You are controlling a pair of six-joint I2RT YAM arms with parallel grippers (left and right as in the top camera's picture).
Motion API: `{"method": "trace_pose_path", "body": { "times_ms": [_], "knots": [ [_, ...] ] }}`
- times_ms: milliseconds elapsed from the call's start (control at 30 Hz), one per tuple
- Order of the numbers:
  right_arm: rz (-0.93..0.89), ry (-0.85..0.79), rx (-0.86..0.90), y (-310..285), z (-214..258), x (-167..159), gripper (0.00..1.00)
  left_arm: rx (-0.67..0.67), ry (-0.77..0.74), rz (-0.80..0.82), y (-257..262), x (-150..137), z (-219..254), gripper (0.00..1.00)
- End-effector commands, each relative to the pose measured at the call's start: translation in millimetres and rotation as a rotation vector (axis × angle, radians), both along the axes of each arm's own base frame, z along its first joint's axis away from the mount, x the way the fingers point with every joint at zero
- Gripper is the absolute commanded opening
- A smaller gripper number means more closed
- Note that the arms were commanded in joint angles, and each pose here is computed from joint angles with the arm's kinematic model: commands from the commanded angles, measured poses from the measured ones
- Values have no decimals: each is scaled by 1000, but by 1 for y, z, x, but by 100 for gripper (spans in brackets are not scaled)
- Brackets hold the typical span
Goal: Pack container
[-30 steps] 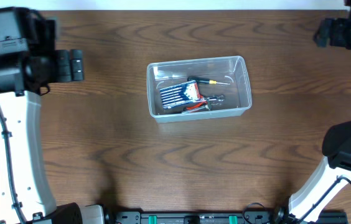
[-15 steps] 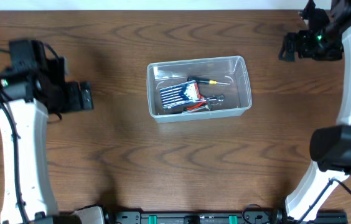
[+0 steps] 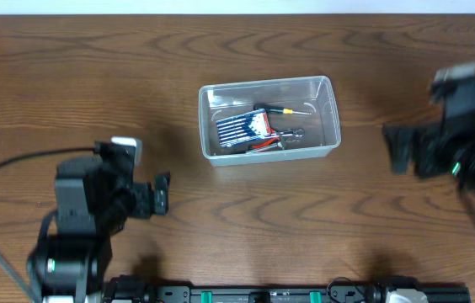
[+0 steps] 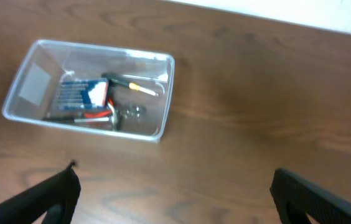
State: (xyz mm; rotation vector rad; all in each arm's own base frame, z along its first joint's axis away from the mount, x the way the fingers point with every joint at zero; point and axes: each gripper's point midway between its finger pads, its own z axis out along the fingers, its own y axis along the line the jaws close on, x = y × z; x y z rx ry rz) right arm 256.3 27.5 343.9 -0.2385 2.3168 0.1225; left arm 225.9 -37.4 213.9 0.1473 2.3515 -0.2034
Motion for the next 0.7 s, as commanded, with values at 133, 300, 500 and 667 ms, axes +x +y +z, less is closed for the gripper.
{"method": "trace_pose_path", "body": {
  "times_ms": [133, 300, 500, 667],
  "knots": [
    [-44, -32, 28, -1, -85, -46, 99, 146, -95, 103, 25, -12, 14, 98],
    [-44, -33, 28, -1, -123, -61, 99, 132, -94, 81, 20, -11, 14, 99],
    [-72, -8, 57, -1, -139, -57, 99, 152, -96, 80, 21, -11, 14, 98],
    [-72, -8, 56, -1, -139, -57, 99, 151, -96, 80, 21, -11, 14, 98]
  ]
}}
